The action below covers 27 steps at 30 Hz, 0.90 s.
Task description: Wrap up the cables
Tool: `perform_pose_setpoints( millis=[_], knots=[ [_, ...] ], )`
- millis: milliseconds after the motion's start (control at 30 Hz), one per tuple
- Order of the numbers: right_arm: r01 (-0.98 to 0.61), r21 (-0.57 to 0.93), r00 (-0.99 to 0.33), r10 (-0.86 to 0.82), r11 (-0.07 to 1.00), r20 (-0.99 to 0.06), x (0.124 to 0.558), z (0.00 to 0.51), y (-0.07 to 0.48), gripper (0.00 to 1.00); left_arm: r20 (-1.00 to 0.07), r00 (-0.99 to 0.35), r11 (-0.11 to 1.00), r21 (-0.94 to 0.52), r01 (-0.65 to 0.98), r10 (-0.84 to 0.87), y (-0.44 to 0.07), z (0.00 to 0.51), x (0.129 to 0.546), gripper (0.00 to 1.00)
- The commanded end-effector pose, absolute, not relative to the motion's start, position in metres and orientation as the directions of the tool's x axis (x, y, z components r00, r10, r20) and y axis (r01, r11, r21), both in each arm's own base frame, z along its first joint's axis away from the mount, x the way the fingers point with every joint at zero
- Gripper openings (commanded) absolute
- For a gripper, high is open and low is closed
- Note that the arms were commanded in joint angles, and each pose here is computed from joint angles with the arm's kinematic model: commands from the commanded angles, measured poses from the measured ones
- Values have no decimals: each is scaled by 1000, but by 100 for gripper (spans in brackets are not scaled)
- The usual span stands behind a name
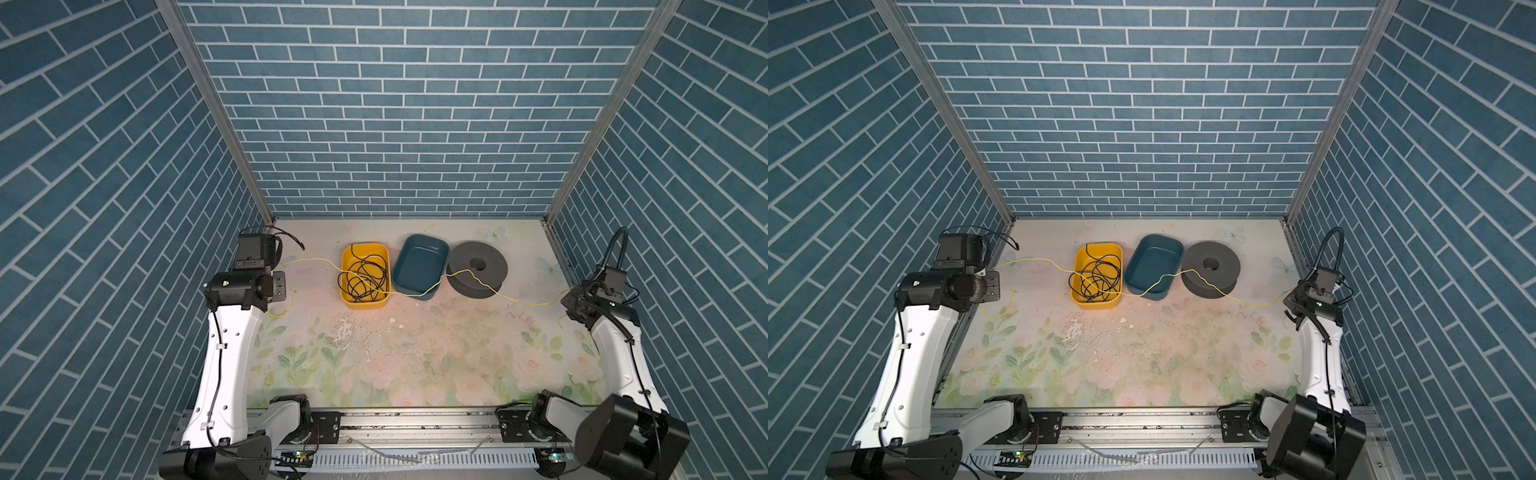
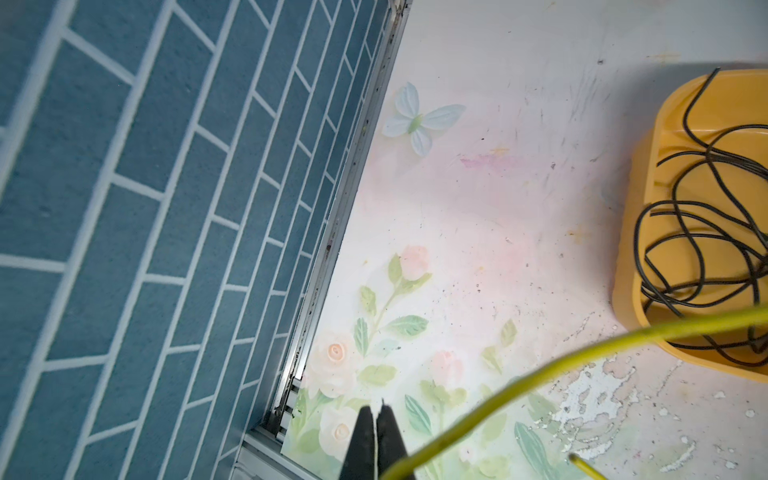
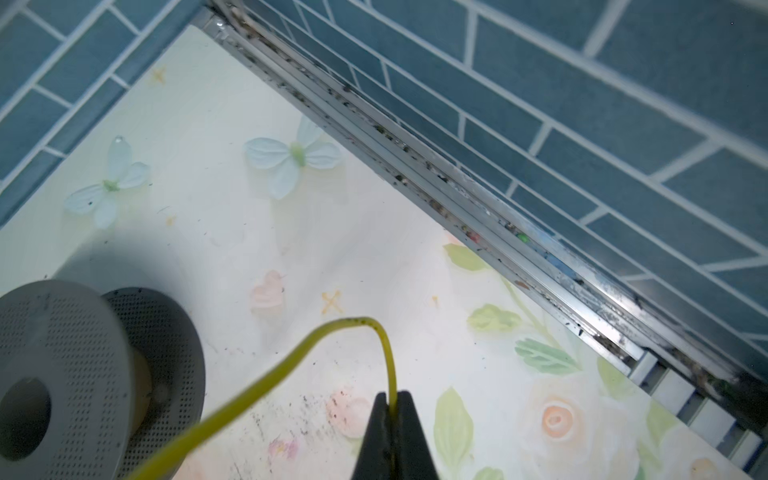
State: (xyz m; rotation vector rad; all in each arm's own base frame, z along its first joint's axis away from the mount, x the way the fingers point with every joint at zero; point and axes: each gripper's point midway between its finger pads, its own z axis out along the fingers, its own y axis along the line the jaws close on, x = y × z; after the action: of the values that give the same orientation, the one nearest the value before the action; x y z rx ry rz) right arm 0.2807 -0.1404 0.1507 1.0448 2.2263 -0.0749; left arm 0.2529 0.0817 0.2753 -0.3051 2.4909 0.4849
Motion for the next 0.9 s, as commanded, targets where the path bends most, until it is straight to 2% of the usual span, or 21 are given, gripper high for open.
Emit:
perform_pose_setpoints(
  millis=[0, 233, 467, 533, 600, 667, 767, 833, 867],
  knots=[
    [701, 391, -337, 761, 596, -555, 289, 157, -159, 0, -599, -792, 884, 303, -357, -114, 93, 283, 245, 0],
    [674, 408, -360, 756, 616, -547, 288, 158, -151, 0, -581, -805, 944, 183, -273, -120, 68, 275, 257, 1],
    [614, 249, -521, 621, 749, -585, 301, 149, -126, 0, -581, -811, 981, 109, -160, -68, 35, 275, 260, 2],
    [602, 220, -546, 597, 767, -588, 303, 147, -123, 3, -577, -816, 987, 104, -123, -42, 24, 276, 258, 3],
    [593, 204, -555, 579, 779, -597, 304, 149, -120, 13, -575, -818, 993, 92, -73, -7, 8, 277, 258, 3],
    [578, 194, -560, 558, 793, -612, 304, 153, -116, 35, -582, -813, 996, 86, -36, 21, -6, 280, 257, 4],
    [561, 185, -567, 537, 807, -625, 303, 156, -110, 61, -600, -799, 998, 61, 13, 47, -26, 284, 256, 4],
    [550, 180, -572, 525, 815, -630, 302, 157, -105, 70, -610, -790, 998, 58, 34, 62, -37, 285, 254, 4],
    [540, 182, -578, 519, 822, -630, 303, 158, -101, 71, -611, -788, 997, 57, 49, 74, -44, 283, 254, 4]
  ],
)
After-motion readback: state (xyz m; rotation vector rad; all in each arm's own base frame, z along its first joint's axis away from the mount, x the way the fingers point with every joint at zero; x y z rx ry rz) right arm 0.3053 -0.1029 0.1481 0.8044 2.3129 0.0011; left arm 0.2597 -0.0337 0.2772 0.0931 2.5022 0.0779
